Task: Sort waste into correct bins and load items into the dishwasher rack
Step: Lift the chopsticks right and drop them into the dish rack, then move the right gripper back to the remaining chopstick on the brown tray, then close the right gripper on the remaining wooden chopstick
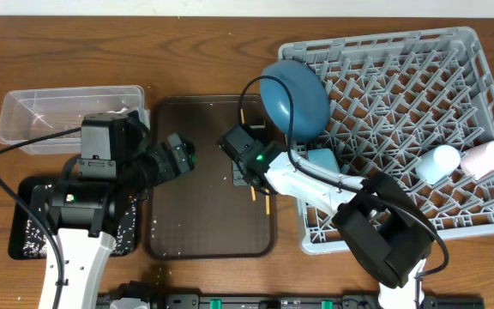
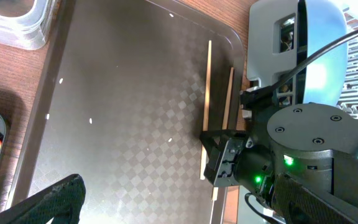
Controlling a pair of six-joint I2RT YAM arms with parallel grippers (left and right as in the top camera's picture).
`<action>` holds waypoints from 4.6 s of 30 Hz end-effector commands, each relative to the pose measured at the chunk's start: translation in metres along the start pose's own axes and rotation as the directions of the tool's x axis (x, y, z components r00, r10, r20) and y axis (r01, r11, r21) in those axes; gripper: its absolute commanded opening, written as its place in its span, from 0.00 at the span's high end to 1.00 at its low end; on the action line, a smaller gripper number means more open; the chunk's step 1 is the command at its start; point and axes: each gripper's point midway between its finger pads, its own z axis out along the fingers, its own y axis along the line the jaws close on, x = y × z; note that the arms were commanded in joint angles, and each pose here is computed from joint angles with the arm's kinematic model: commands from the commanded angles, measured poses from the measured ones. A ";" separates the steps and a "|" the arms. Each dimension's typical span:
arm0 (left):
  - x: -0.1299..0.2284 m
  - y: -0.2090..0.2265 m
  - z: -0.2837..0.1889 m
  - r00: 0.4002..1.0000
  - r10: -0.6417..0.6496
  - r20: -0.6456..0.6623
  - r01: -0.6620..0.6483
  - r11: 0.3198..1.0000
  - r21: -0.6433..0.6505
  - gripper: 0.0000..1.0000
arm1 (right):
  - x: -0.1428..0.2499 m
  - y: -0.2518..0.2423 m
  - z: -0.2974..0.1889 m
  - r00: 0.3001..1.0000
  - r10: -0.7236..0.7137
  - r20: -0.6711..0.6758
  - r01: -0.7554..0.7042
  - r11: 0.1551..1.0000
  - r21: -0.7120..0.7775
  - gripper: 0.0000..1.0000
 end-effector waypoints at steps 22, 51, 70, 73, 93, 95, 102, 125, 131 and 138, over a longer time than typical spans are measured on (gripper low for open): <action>-0.002 0.001 -0.001 1.000 0.007 0.005 -0.007 1.000 -0.003 0.02 | -0.092 -0.031 -0.211 0.913 -0.214 0.349 0.249 0.967 -0.058 0.99; -0.002 0.000 -0.001 1.000 0.007 0.005 -0.007 1.000 -0.003 0.02 | -0.055 -0.207 -0.137 0.990 -0.131 0.043 0.126 0.986 0.110 0.60; -0.002 0.001 -0.001 1.000 0.007 0.005 -0.007 1.000 -0.003 0.02 | -0.019 -0.007 -0.137 0.971 -0.153 0.183 0.162 0.986 -0.040 0.68; -0.002 0.001 -0.001 1.000 0.007 0.005 -0.007 1.000 -0.003 0.02 | -0.015 0.010 -0.097 0.968 -0.180 0.177 0.183 0.983 0.002 0.65; -0.002 0.001 -0.001 1.000 0.007 0.005 -0.007 1.000 -0.003 0.02 | -0.010 -0.021 0.002 0.993 -0.067 0.100 0.052 0.988 0.146 0.65; -0.002 0.001 -0.001 1.000 0.007 0.005 -0.007 1.000 -0.004 0.02 | -0.010 -0.023 0.003 0.994 -0.057 0.096 0.043 0.989 0.145 0.66; -0.002 0.001 -0.001 1.000 0.007 0.005 -0.007 1.000 -0.003 0.02 | -0.013 -0.022 0.002 0.992 -0.069 0.106 0.053 0.987 0.149 0.65; -0.002 0.001 -0.001 1.000 0.007 0.005 -0.007 1.000 -0.003 0.02 | -0.020 -0.018 -0.010 0.979 -0.142 0.148 0.112 0.974 0.195 0.61; -0.002 0.001 -0.001 1.000 0.007 0.005 -0.007 1.000 -0.003 0.02 | -0.018 -0.025 -0.010 0.985 -0.106 0.134 0.077 0.975 0.209 0.58; -0.002 0.001 -0.001 1.000 0.007 0.005 -0.007 1.000 -0.003 0.02 | -0.009 -0.015 0.000 0.996 -0.057 0.066 0.050 0.993 0.110 0.63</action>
